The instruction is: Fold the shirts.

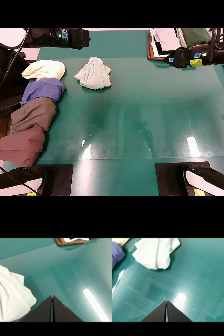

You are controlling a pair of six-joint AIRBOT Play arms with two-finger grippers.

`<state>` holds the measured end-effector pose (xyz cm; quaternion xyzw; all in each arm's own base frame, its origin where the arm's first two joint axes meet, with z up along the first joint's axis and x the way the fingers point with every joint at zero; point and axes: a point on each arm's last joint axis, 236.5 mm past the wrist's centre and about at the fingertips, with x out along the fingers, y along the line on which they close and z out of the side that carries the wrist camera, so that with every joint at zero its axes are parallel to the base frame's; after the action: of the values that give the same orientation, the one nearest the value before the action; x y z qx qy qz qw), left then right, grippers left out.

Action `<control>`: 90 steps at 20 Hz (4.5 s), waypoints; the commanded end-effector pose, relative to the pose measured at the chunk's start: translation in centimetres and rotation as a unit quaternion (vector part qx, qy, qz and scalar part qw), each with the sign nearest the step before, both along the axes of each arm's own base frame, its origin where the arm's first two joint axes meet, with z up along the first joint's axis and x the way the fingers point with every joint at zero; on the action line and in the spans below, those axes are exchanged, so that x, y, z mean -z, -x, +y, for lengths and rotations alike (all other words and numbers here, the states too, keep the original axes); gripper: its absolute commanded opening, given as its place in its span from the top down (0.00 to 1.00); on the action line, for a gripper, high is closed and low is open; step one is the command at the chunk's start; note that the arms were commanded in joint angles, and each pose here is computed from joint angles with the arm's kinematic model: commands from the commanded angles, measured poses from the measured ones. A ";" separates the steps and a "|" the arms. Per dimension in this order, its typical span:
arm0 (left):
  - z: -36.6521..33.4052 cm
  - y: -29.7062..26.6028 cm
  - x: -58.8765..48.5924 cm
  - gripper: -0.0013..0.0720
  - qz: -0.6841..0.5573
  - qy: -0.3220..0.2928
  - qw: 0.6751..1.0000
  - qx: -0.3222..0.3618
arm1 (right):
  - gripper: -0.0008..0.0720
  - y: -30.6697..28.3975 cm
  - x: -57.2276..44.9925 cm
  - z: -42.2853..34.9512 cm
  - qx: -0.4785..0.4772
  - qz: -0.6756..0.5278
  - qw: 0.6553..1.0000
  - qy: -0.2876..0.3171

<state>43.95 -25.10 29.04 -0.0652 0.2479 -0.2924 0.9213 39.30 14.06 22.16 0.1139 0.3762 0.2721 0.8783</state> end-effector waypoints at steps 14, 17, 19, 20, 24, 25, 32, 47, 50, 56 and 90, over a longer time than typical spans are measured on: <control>0.0 -0.9 -1.5 0.95 -0.030 0.018 0.999 -0.011 | 0.96 -0.3 0.1 0.0 0.003 -0.002 1.000 -0.002; 0.1 -1.3 -2.8 0.95 -0.054 0.032 0.998 -0.018 | 0.97 -0.8 -0.3 -0.1 0.012 -0.014 1.000 -0.006; 0.2 -1.8 -2.8 0.93 -0.077 0.008 0.997 -0.013 | 0.97 -0.9 -0.4 -0.1 0.012 -0.016 1.000 -0.006; 0.8 -2.6 -2.3 0.54 -0.085 -0.009 0.996 -0.022 | 0.96 -0.9 -0.5 -0.1 0.013 -0.016 1.000 -0.007; 4.9 -7.8 7.9 0.21 0.036 -0.059 0.993 -0.093 | 0.96 -0.7 -0.9 0.5 0.007 -0.016 1.000 -0.022; 5.7 -9.0 11.8 0.21 0.076 -0.075 0.989 -0.100 | 0.96 -0.7 -0.9 0.5 0.007 -0.016 1.000 -0.022; 5.2 -12.1 29.8 0.21 0.243 -0.064 0.962 -0.105 | 0.96 -0.6 -0.8 0.5 0.005 -0.012 1.000 -0.022; 6.1 -6.8 -4.5 0.95 -0.065 -0.020 0.996 -0.053 | 0.97 0.2 -8.7 0.7 -0.009 -0.099 0.995 -0.018; 7.1 0.2 -9.2 0.95 -0.098 -0.057 0.993 -0.044 | 0.96 0.7 -12.5 0.5 -0.007 -0.145 0.989 -0.016; -5.3 7.6 -2.4 0.93 -0.027 -0.090 0.988 0.123 | 0.96 1.6 -15.7 0.5 -0.011 -0.183 0.983 -0.016; 8.1 -3.5 31.2 0.95 0.349 0.016 0.933 -0.083 | 0.62 3.8 -0.9 -3.7 0.000 0.072 0.997 0.037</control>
<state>46.58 -17.24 -4.18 -0.2049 0.5590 -0.1687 0.7855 37.07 12.68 29.98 0.0845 0.3361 0.2834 0.8942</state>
